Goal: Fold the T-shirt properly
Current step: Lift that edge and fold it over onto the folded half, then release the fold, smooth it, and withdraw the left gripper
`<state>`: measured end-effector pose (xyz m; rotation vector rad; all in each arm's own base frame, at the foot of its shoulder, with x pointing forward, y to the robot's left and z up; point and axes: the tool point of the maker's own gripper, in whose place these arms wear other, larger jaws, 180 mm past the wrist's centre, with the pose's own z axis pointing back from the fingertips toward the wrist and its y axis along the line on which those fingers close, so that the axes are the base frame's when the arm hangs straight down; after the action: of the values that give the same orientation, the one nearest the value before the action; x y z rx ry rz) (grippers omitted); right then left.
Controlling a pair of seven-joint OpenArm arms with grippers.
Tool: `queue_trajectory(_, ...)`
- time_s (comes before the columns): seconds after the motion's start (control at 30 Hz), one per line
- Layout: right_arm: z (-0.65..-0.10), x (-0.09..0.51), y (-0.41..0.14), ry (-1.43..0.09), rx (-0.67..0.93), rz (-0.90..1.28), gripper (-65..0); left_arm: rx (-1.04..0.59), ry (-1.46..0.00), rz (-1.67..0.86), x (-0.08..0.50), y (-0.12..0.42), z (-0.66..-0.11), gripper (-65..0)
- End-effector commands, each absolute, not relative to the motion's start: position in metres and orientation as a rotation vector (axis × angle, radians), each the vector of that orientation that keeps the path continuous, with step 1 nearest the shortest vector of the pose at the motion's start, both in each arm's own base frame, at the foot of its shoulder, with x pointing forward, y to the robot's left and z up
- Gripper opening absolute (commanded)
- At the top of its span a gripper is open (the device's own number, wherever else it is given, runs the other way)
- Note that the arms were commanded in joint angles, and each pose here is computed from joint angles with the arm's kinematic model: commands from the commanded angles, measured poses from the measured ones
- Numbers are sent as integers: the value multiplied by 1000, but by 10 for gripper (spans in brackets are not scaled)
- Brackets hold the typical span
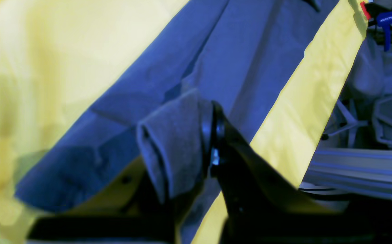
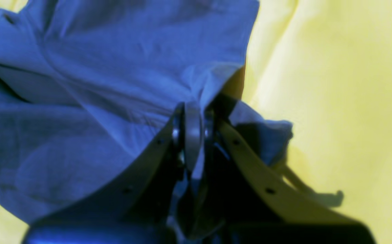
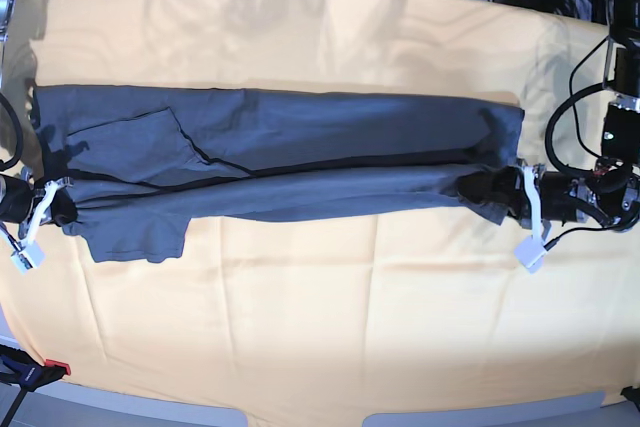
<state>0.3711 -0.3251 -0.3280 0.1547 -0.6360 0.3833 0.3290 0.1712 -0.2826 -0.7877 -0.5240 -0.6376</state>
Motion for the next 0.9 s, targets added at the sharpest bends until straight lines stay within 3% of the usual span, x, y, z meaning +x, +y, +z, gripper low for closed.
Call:
queue_trajectory(0.0,-306,381,-338,-683,113,388,-650,-775,-581,-652,338,179,-262,-650)
queue_trajectory(0.43,-308,378,-340,-664,106,389,-650,-722,-436,-666,312,196,-288,-650)
queue_trajectory(0.47,-306,380,-338,-673,119,386,-593,-724,-431,-663,310,196,-289,-650)
queue_trajectory(0.57,-298,384,-331,-688,162,375,-294,-727,-418,-658,306,197,-293,-433)
queue_trajectory(0.6,-293,387,-327,-703,185,371,-232,-728,-416,-657,305,197,-294,-352)
queue_trajectory(0.67,-278,395,-319,-755,237,360,-217,-728,-416,-657,305,197,-294,-247)
queue_trajectory(0.87,-257,407,-295,-845,367,337,-217,-732,-417,-652,305,196,-295,-238)
